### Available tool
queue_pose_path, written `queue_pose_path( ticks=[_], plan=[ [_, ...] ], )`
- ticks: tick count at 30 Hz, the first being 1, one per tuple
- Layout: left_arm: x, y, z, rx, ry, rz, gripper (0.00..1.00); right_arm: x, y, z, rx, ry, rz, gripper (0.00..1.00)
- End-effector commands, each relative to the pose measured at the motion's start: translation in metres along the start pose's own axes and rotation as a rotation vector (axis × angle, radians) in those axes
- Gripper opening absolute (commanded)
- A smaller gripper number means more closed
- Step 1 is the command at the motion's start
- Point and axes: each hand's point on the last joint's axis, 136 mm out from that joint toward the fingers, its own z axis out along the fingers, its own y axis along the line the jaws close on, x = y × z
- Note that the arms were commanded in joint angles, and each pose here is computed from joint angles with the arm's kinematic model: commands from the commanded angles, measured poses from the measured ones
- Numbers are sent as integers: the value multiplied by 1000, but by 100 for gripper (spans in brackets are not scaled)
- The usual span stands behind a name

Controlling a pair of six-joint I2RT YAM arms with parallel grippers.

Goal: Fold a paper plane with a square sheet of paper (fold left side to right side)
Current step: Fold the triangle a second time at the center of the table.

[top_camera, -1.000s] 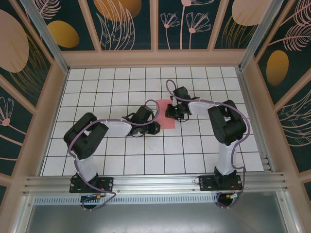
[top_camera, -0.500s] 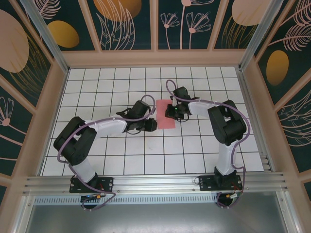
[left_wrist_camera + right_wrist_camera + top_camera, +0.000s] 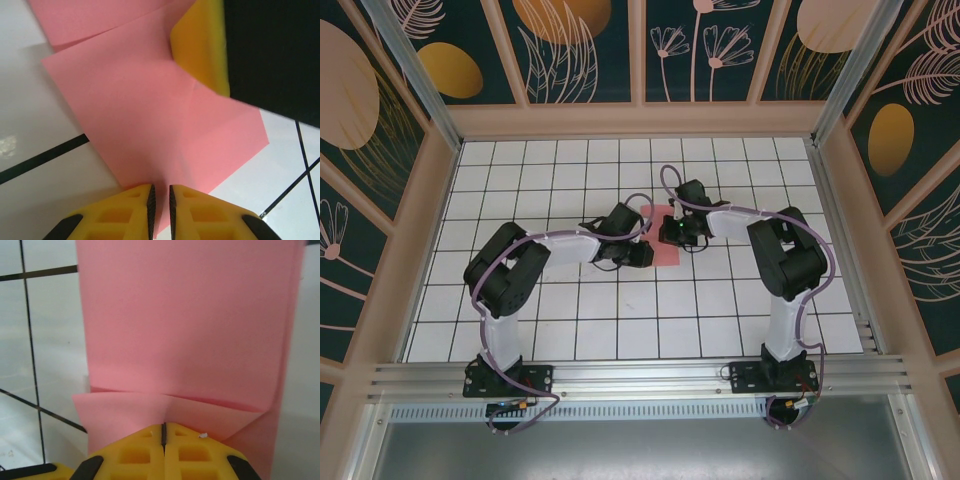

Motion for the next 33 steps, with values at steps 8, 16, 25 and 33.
queue_pose_path(
  ticks=[8,16,25,33],
  plan=[
    [23,32,13,-126,61,7,20,8,33,-25,-100,-3,5,5],
    [28,46,14,-209,73,11,20,24,31,-3,-107,44,38,4],
    [37,62,16,-300,101,18,19,20,4,9,-6,48,43,5],
    [48,74,17,-338,124,9,19,7,-15,1,32,17,44,6]
  ],
)
